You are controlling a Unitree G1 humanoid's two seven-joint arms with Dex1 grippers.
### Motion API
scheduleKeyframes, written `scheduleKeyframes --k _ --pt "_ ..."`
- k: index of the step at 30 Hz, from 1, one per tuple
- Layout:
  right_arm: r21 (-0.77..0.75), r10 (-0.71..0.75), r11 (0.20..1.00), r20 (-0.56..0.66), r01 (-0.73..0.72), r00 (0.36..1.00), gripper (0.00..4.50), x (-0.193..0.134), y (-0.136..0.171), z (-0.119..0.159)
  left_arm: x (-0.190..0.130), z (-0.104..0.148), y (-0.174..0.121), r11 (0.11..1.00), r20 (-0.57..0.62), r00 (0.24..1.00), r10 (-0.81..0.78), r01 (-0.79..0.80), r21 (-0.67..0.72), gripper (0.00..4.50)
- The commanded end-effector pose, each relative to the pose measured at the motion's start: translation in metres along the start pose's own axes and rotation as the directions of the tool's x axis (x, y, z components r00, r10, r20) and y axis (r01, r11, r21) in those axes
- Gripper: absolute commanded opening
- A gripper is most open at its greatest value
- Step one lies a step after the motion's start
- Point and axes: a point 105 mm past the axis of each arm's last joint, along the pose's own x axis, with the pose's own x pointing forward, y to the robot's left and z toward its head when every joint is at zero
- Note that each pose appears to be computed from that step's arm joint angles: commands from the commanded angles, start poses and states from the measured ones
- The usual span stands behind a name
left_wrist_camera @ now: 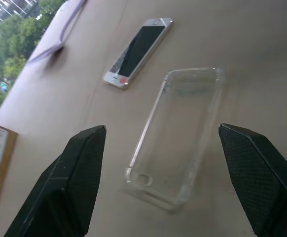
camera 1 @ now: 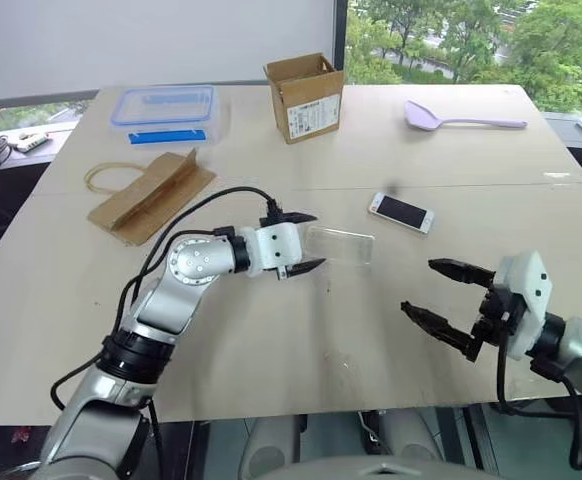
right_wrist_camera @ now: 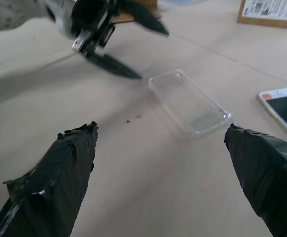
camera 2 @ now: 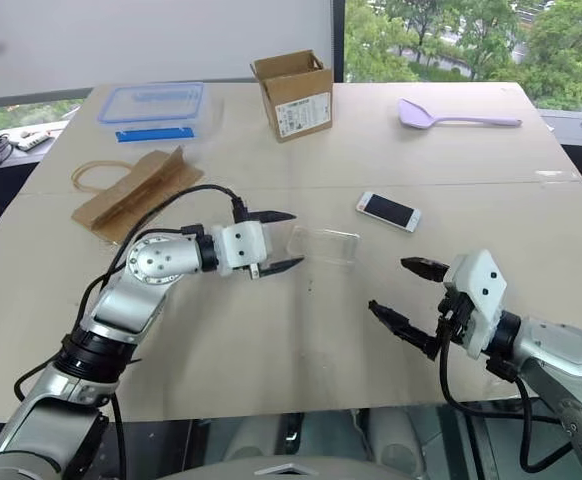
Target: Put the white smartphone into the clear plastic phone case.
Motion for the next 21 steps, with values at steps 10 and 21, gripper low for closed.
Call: scheduleKeyframes --k 10,21 --pt "-0.058 -0.027 0.998 0.088 0.032 0.996 4.5 0.016 0.001 0.016 -0.017 0.032 0.01 1.0 0.097 0.995 0.019 -0.02 0.002 3.74" --pt "-0.042 -0.055 0.998 0.047 0.057 0.997 4.5 0.041 -0.016 0.003 -0.047 0.024 -0.014 0.917 0.152 0.987 -0.051 0.106 -0.384 3.74"
